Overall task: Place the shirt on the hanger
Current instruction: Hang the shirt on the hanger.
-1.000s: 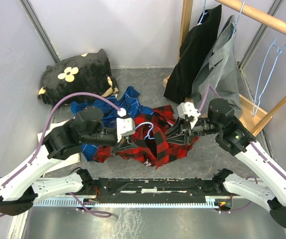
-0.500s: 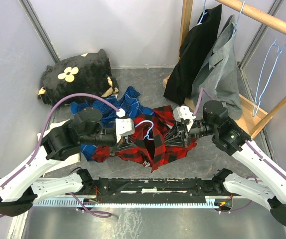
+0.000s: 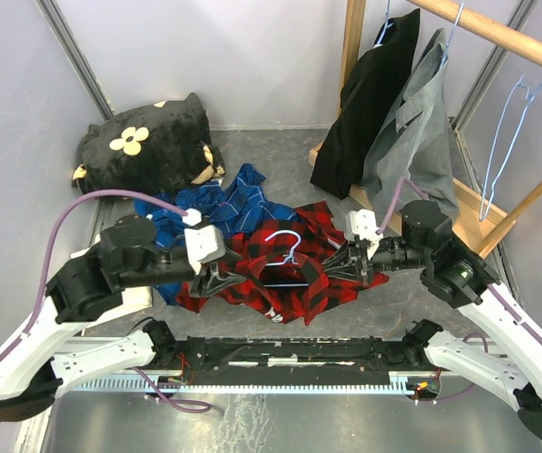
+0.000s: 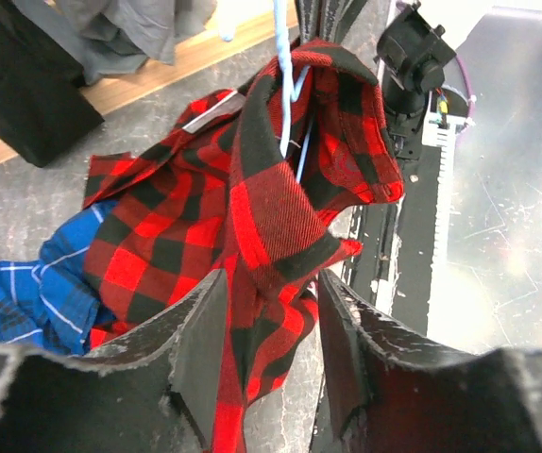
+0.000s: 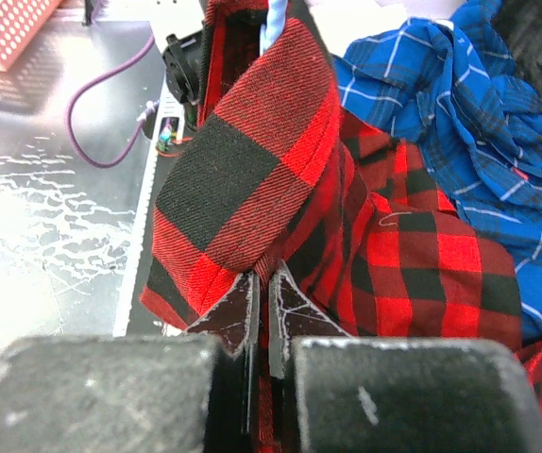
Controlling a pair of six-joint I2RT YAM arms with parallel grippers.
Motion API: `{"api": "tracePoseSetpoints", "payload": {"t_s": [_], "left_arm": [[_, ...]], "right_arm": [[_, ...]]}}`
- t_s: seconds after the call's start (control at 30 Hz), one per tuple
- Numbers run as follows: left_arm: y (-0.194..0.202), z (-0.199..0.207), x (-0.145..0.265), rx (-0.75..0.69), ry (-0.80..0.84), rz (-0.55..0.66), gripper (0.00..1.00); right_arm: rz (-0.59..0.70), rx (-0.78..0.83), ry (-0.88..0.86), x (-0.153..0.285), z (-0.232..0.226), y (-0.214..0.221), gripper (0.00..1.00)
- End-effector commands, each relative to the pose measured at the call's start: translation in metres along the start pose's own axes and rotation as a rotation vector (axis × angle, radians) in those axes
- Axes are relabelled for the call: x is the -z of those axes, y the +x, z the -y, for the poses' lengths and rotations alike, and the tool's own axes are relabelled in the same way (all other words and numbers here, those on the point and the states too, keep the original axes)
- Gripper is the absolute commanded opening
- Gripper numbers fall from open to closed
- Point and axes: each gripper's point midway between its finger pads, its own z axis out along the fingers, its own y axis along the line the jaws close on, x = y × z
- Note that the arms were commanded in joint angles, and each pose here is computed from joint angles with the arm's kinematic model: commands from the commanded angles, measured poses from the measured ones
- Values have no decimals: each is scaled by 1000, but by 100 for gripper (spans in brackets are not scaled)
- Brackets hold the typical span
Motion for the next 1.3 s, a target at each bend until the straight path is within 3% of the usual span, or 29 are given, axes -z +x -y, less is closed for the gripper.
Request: {"api": "tracePoseSetpoints", "payload": {"t_s": [0.0, 0.2, 0.3, 0.63, 0.77, 0.87, 1.07, 1.13, 1.27], "left_arm": [[-17, -6, 18, 22, -77, 70, 53], [-13, -1, 7, 41, -28, 48, 63], [-8, 3, 0, 44, 8, 25, 76], [7, 9, -14, 30, 75, -26, 74], [10, 8, -19, 24, 80, -40, 66], [10, 6, -22, 17, 85, -48, 54], [12, 5, -27, 13, 91, -61, 5], [12, 3, -27, 12, 79, -64, 3], [10, -4, -22, 6, 32, -54, 3]], "right_arm": [[20, 71, 42, 12, 0, -19, 0], [59, 89, 37, 15, -5, -33, 0], [74, 102, 35, 18, -8, -41, 0], [106, 125, 25, 27, -19, -57, 0], [120, 133, 18, 29, -23, -62, 0], [129, 140, 15, 31, -25, -64, 0], [121, 150, 37, 35, -24, -67, 1], [105, 151, 57, 36, -21, -65, 9], [27, 172, 177, 45, -4, -52, 38]]}}
